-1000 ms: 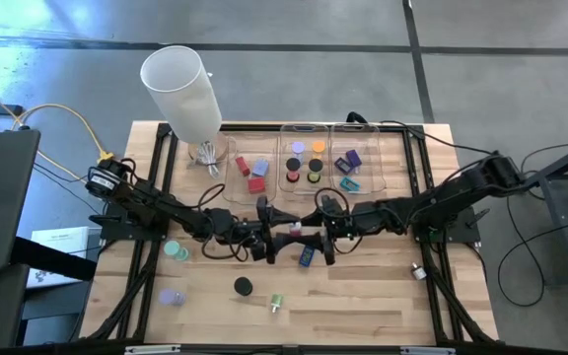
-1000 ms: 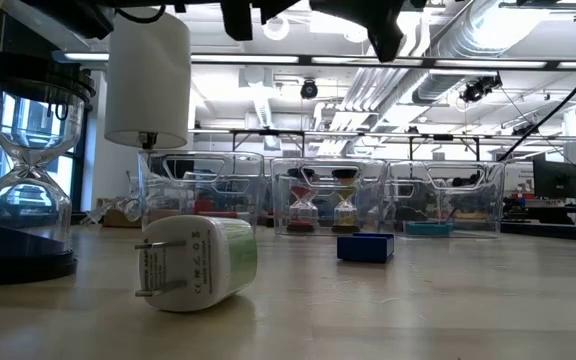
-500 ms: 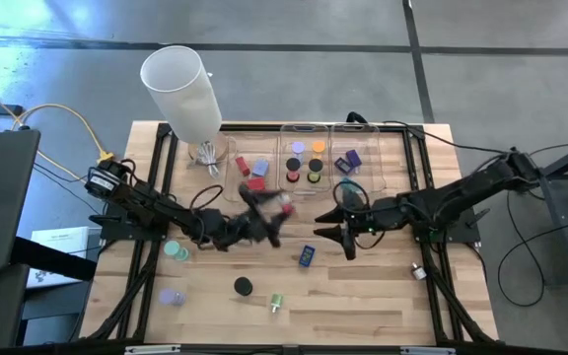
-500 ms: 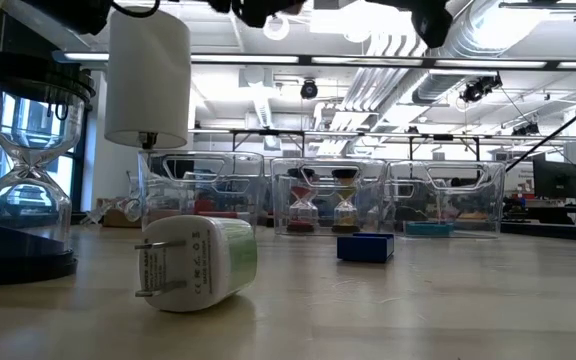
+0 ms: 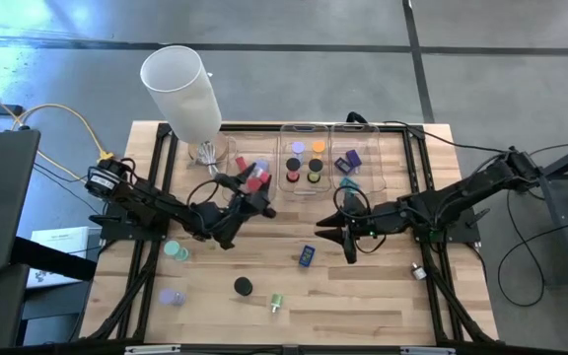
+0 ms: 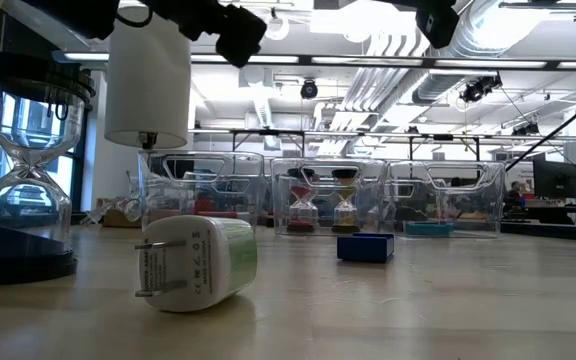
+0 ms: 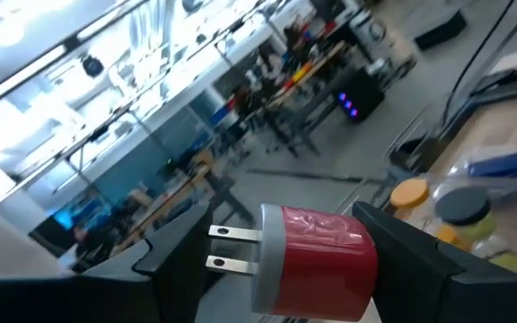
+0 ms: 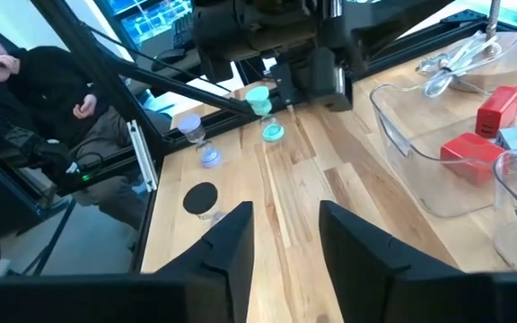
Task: Pick & Place Office items
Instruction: Put the pink charger adapter into the left transparent bin, then put the blue hourglass into the middle transparent bin
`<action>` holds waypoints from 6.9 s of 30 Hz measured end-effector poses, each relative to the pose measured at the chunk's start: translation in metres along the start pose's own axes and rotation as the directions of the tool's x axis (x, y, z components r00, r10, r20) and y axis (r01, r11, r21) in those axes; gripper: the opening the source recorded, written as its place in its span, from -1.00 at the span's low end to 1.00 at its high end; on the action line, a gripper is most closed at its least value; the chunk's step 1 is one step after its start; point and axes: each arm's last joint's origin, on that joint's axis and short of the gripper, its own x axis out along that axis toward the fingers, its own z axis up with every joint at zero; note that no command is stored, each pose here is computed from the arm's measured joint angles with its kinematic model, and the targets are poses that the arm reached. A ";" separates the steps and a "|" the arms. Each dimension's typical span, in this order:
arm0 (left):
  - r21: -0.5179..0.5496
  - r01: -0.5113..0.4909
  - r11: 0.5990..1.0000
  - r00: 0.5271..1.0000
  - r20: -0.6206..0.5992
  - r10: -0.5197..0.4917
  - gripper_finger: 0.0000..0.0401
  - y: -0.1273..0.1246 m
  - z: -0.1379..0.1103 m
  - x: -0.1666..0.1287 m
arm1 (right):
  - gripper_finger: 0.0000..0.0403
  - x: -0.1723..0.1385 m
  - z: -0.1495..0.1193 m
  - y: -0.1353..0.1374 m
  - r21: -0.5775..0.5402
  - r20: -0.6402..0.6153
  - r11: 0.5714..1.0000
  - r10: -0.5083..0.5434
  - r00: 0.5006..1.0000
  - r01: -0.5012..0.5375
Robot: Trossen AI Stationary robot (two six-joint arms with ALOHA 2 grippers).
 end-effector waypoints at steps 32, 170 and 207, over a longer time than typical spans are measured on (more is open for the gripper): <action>0.012 0.334 0.943 0.871 -0.385 -0.303 0.19 0.001 -0.107 0.084 | -0.45 -0.004 -0.012 0.005 -0.049 -0.049 0.997 -0.065 0.997 0.063; -0.249 0.962 0.116 0.149 0.120 -0.982 0.56 0.036 -0.023 -0.124 | -0.45 -0.005 -0.017 -0.001 -0.058 -0.080 0.988 -0.146 0.986 0.141; -0.237 0.959 0.157 0.171 0.040 -0.984 0.56 0.016 -0.033 -0.157 | -0.45 -0.004 -0.017 0.000 -0.044 -0.075 0.989 -0.142 0.987 0.139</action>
